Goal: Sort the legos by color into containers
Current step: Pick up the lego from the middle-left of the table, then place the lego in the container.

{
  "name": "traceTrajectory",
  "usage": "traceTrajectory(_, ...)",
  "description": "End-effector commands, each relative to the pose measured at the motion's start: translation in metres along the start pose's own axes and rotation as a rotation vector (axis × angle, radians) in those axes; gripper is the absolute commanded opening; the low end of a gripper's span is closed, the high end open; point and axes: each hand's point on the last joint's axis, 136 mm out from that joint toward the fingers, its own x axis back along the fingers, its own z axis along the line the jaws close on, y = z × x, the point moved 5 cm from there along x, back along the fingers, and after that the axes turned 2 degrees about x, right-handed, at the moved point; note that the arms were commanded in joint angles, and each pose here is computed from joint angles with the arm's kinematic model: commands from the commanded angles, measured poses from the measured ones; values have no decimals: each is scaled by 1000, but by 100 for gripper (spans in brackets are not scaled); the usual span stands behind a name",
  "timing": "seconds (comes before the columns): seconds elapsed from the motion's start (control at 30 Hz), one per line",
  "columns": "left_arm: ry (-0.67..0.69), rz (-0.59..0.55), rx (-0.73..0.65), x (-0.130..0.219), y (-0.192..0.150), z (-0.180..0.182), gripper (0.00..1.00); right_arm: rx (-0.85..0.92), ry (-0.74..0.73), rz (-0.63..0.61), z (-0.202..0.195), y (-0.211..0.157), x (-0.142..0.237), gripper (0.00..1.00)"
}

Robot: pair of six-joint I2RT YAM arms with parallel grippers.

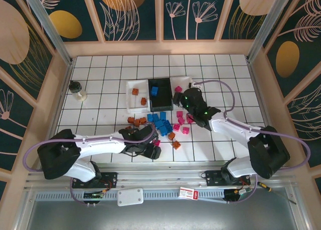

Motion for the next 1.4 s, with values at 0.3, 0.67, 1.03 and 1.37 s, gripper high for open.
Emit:
traceTrajectory(0.3, -34, -27, 2, 9, 10, -11, 20, -27, -39, -80, -18, 18, 21, 65)
traceTrajectory(0.67, -50, -358, 52, 84, 104, -12, 10, -40, -54, -87, -27, 16, 28, 65)
traceTrajectory(1.03, -45, -539, 172, 75, 251, 30, 11, -47, -79, -107, -36, 20, 43, 65)
traceTrajectory(1.37, -12, -481, 217, 25, 305, 54, 27, -52, -102, -100, -45, 12, 49, 66)
